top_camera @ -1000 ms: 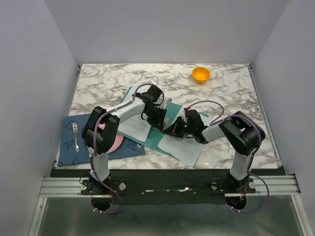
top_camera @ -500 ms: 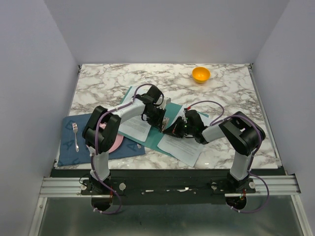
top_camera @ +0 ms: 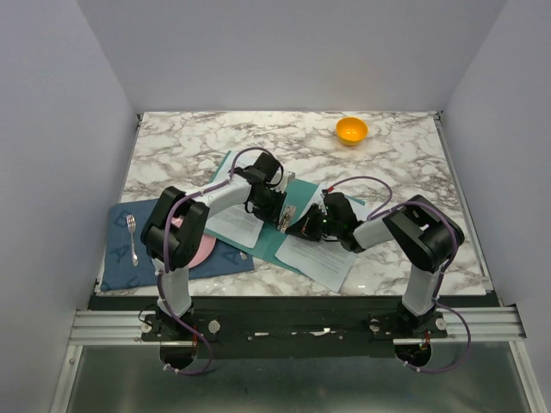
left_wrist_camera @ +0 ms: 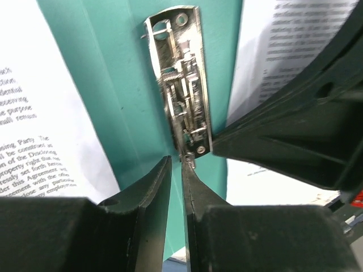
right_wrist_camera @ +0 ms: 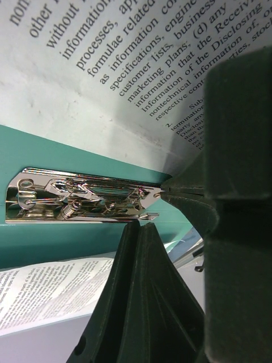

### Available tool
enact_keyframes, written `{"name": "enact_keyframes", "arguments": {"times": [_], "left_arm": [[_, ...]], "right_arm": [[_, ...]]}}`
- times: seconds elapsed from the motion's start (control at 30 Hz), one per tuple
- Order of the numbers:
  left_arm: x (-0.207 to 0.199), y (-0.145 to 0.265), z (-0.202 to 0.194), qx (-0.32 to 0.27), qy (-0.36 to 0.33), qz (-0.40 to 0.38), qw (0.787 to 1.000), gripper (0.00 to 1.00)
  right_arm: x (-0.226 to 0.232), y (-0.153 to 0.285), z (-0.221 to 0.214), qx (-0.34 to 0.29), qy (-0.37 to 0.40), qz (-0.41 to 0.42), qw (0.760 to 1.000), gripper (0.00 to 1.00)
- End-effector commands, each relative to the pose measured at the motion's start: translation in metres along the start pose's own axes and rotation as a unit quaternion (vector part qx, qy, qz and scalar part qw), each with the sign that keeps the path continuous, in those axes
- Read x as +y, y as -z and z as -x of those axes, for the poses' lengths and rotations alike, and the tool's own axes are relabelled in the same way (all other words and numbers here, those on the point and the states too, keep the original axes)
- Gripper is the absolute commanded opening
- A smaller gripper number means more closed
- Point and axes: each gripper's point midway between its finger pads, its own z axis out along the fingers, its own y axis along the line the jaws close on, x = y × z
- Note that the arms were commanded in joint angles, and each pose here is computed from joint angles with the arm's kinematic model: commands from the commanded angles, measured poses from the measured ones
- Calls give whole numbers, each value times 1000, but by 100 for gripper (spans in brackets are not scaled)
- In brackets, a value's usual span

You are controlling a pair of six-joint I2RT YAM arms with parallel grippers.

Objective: Put the files into the folder

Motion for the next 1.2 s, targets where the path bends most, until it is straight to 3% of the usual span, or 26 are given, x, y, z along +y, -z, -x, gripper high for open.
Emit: {"name": "enact_keyframes", "arguments": {"times": [0.0,0.67,1.17], "left_arm": [[6,11,-7,-2,-6,17,1000,26],[-21,24,5,-15,-16,-13,1000,27],[-12,8,-2,0,-19,8,1000,26]], "right_arm": [[-126,24,-46,46,-21,-222,974,1],[-125,24,-46,48,-18,-224,973,0],[-127,25,-48,49,-21,-223,973,0]]}}
